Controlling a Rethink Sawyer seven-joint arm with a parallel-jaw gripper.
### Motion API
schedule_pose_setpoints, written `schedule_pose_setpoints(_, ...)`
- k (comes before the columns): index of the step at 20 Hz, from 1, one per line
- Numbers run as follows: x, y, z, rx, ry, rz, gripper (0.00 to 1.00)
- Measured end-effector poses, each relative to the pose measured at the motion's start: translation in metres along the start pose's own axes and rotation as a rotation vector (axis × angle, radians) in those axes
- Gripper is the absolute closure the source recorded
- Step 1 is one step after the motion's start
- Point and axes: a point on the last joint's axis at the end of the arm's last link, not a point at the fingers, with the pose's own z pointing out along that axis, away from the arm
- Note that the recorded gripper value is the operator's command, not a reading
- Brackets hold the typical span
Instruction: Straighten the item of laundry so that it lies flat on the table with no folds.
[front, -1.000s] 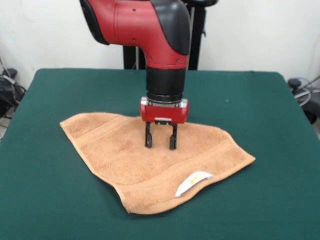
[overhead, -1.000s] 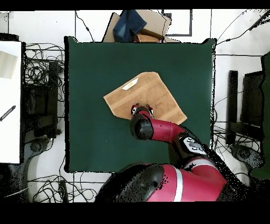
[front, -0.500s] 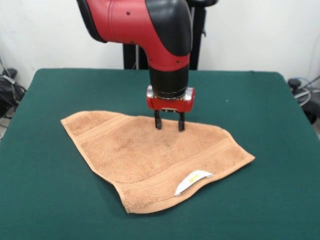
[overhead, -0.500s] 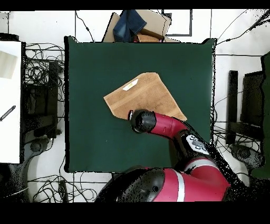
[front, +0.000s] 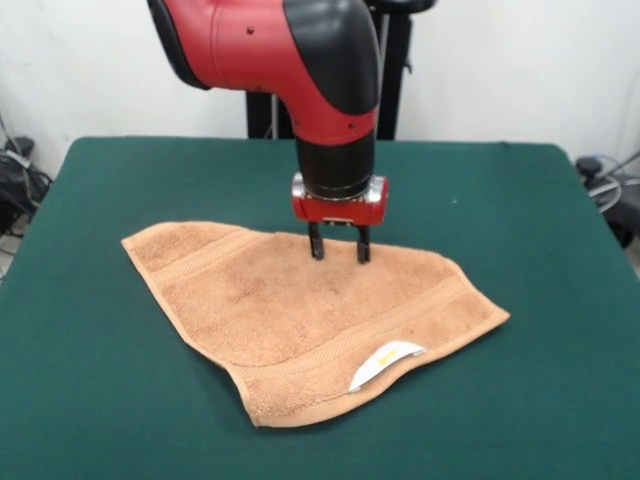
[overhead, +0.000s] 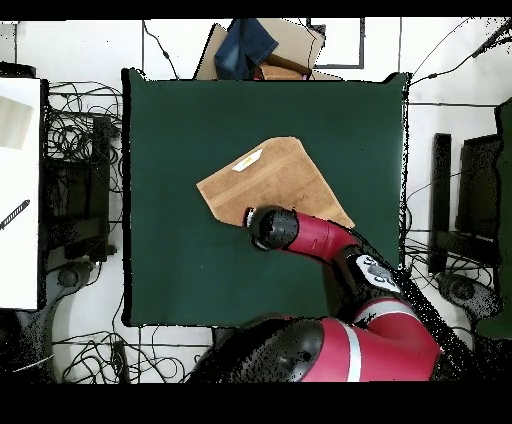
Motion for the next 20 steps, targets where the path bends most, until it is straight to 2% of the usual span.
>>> schedule_pose_setpoints(13, -0.002, -0.002, -0.001, -0.008, -0.002, 0.006, 0.00)
schedule_pose_setpoints(20, -0.006, -0.002, -0.014, -0.004, 0.000, 0.003, 0.00)
